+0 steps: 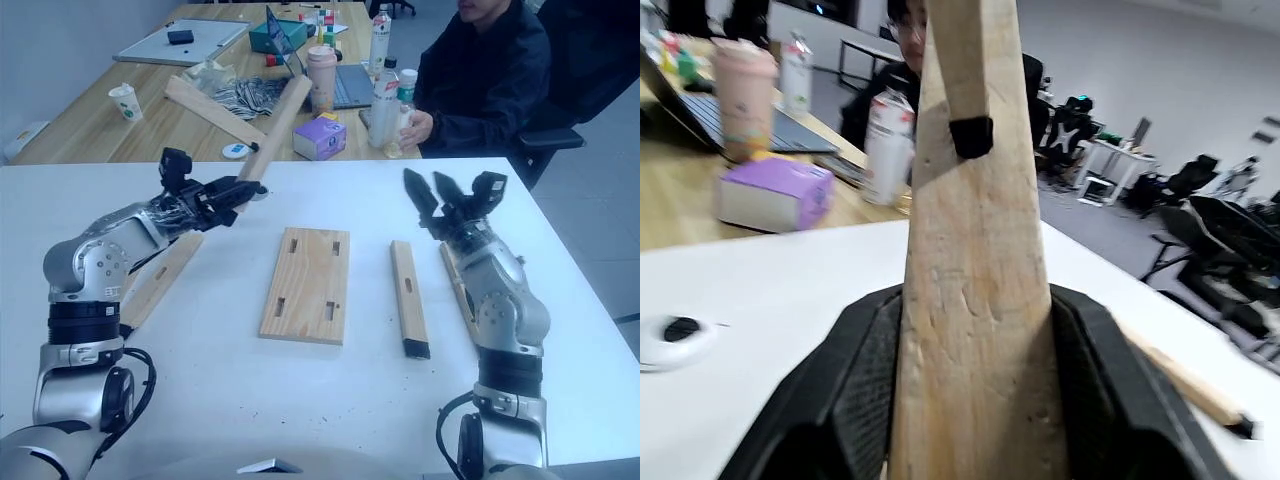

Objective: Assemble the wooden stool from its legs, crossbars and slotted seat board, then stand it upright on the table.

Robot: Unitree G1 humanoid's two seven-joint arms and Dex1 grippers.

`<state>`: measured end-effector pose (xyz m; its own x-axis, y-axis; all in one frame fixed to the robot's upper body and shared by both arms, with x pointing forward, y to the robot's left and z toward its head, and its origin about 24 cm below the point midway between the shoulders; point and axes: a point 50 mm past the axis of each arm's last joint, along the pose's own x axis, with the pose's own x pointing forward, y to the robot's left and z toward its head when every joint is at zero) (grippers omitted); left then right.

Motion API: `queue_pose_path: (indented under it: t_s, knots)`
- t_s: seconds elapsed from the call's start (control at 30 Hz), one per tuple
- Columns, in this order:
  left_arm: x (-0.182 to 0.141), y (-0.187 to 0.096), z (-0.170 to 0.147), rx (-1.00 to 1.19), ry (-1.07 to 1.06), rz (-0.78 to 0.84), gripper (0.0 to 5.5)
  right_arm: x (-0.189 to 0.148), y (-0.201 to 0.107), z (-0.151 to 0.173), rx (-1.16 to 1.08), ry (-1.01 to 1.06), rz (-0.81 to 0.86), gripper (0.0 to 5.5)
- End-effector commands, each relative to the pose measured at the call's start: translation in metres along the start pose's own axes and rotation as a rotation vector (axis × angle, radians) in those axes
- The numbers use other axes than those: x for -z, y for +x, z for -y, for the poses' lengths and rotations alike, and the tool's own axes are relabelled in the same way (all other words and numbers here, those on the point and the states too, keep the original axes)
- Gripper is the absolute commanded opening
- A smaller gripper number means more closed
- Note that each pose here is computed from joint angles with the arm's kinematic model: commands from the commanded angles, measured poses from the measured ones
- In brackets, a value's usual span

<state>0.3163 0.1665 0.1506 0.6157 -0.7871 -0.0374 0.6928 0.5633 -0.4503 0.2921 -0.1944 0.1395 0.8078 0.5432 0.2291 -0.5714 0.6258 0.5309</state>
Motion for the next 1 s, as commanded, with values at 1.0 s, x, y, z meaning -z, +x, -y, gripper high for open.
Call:
queue_pose_path:
  t_s: [1.0]
  knots:
    - [0.012,0.005,0.058,0.471,-0.42,-0.11,2.02,0.031,0.036,-0.061,-0.41,0.62,-0.155,4.74]
